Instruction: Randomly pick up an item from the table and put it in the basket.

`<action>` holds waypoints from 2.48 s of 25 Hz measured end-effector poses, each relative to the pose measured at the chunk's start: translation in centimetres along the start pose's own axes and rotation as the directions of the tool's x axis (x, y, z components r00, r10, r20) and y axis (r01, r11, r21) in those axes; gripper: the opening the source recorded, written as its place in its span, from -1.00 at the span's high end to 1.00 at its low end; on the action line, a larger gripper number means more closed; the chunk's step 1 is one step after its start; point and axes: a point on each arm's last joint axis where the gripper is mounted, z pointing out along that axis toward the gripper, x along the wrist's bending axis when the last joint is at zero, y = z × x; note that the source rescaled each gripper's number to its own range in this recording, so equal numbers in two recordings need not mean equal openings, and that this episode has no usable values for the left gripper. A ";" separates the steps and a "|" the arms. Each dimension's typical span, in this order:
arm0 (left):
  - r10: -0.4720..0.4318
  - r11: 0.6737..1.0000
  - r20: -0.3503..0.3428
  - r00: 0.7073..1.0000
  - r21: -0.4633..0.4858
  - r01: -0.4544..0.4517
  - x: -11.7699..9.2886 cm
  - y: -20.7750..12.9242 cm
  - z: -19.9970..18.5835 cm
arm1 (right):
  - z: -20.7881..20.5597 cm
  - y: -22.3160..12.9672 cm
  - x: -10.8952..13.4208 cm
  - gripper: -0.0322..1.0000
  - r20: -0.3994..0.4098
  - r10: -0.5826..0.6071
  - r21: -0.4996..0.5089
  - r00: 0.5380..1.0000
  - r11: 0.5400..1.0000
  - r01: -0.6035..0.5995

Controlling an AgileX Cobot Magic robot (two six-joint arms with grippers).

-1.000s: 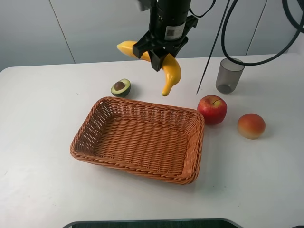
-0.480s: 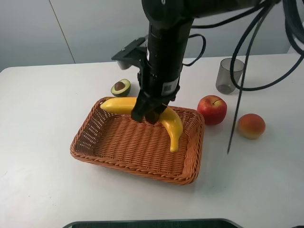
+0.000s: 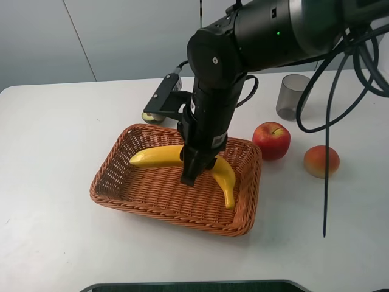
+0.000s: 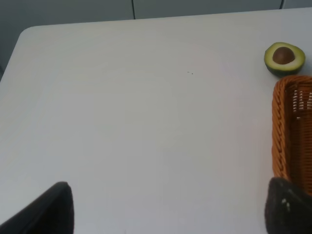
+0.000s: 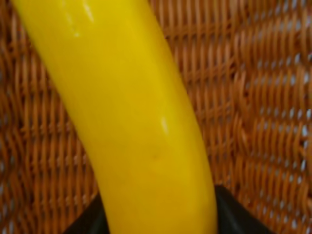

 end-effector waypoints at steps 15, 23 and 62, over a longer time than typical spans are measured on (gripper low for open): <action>0.000 1.000 0.000 1.000 0.000 0.000 0.0 0.0 0.0 | 1.1 0.0 -0.4 -0.91 0.064 0.026 0.017 0.998 0.999 -0.027; 0.000 1.000 0.000 1.000 0.000 0.000 0.0 0.0 0.0 | 0.7 0.0 -0.4 -0.97 0.066 0.039 0.012 0.997 0.999 -0.040; 0.000 1.000 0.000 1.000 0.000 0.000 0.0 0.0 0.0 | -17.9 -25.6 0.2 -0.97 0.078 0.905 -0.479 0.418 0.402 -0.780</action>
